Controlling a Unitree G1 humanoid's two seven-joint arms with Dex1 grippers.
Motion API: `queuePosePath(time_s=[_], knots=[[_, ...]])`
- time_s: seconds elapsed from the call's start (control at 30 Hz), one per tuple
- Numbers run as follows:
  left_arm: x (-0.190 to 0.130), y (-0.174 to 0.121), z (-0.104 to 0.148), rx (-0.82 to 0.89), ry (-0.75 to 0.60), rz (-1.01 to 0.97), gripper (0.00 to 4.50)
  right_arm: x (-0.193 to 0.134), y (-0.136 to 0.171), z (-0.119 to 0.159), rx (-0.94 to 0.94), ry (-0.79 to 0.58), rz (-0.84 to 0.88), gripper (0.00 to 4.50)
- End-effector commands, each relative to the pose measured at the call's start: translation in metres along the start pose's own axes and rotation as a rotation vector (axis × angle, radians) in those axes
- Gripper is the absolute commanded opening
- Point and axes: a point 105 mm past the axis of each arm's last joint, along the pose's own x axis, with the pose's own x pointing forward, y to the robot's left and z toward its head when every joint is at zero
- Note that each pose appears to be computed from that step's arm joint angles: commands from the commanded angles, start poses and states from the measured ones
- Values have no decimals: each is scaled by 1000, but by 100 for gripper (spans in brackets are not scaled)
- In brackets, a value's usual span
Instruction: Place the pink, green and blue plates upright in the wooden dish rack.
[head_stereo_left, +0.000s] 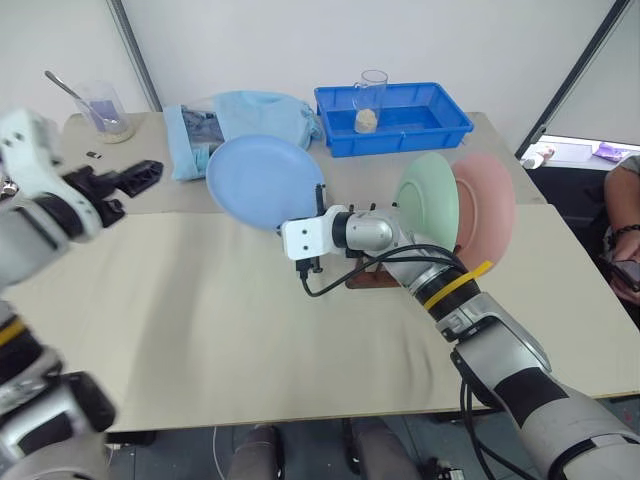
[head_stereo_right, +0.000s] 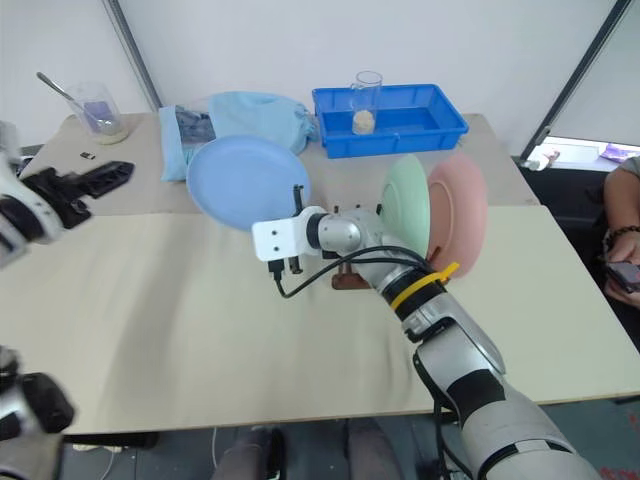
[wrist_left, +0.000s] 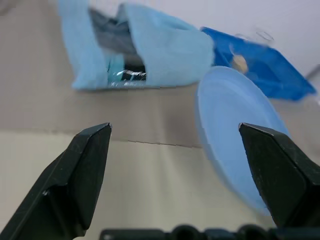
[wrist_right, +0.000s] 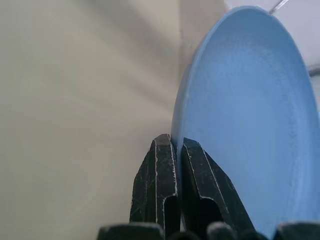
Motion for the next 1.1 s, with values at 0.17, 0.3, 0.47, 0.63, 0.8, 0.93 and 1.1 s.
queuePosePath(time_s=[0.17,0.3,0.47,0.63,0.8,0.93,1.1], knots=[[-15,-9,-15,312,54,-279,445,-32,-54,63,571,-382,-169,0],[-11,-30,-40,352,80,-429,445,-67,-57,74,839,-518,-138,0],[-1,-60,-52,408,38,-584,445,-111,-60,71,946,-512,-167,0],[3,-99,-71,469,60,-802,445,-155,-54,76,1053,-504,-160,0],[6,-121,-84,527,75,-954,445,-177,-48,62,1136,-405,-273,0],[7,-143,-83,512,39,-1067,445,-184,-40,52,1217,-367,-345,0],[4,-156,-77,500,23,-1161,445,-189,-28,42,1303,-314,-381,0]])
